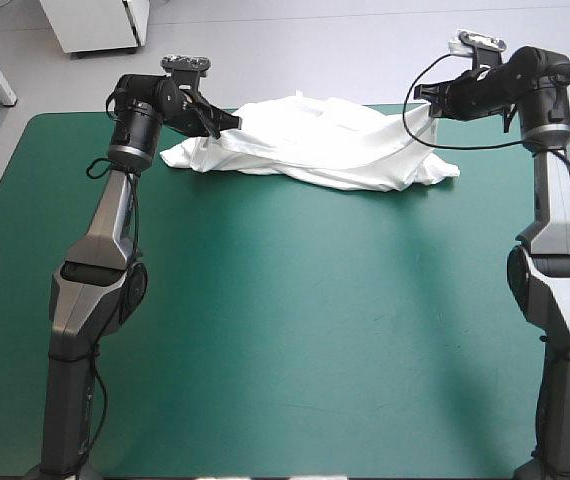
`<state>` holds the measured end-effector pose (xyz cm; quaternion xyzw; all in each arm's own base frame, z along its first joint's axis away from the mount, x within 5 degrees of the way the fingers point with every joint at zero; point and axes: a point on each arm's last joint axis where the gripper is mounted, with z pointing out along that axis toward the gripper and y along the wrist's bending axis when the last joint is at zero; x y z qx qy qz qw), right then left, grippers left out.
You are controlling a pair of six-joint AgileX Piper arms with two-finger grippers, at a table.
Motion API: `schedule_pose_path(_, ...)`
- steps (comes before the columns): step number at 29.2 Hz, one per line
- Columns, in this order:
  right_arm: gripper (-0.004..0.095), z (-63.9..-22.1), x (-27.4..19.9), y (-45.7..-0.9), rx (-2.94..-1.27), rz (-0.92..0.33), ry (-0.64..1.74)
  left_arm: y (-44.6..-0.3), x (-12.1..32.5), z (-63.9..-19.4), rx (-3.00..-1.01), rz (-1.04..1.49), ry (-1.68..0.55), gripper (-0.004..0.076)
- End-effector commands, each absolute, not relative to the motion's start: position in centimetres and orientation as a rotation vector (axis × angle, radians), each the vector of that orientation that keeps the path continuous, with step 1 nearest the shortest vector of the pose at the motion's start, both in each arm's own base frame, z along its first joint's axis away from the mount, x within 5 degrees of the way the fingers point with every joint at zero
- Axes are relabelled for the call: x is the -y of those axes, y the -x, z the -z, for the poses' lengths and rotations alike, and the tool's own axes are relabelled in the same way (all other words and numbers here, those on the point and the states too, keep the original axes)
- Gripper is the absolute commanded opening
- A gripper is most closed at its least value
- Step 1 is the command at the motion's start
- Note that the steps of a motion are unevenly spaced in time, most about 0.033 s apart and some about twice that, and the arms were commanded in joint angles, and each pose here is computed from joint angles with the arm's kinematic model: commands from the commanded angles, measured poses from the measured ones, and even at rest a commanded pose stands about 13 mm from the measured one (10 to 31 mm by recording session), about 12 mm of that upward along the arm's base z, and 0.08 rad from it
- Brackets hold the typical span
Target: Fold the cloth
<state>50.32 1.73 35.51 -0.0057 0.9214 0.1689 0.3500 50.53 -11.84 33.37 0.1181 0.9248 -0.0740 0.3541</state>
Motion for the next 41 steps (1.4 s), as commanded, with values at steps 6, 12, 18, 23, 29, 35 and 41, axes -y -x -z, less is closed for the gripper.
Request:
schedule_pose_path(6,-0.0003,-36.6,-4.0,-47.7,-2.466,-0.268,0.128,-48.5,10.9,-37.3,-2.356,0.128,-0.29,-0.0022)
schedule_pose_path(12,-0.0003,-35.0,-3.9,-45.6,-2.589,-0.288,0.112,-47.9,12.4,-37.4,-2.361,0.18,-0.327,-0.0022)
schedule_pose_path(18,-0.0003,-35.5,-3.4,-43.0,-2.637,-0.237,0.098,-46.1,13.1,-36.5,-2.474,0.163,-0.382,-0.0022)
schedule_pose_path(23,-0.0003,-35.0,-3.0,-40.4,-2.699,-0.232,0.079,-43.4,12.2,-35.6,-2.498,0.159,-0.362,-0.0022)
schedule_pose_path(29,-0.0003,-33.0,-2.7,-36.3,-2.793,-0.222,0.07,-37.0,10.5,-32.8,-2.563,0.162,-0.354,-0.0022)
schedule_pose_path(35,-0.0003,-30.9,-2.3,-30.6,-2.887,-0.191,0.077,-29.9,8.7,-29.3,-2.667,0.157,-0.367,-0.0022)
schedule_pose_path(41,-0.0003,-28.2,-2.0,-24.2,-2.983,-0.187,0.081,-23.7,7.7,-27.5,-2.734,0.268,-0.335,-0.0022)
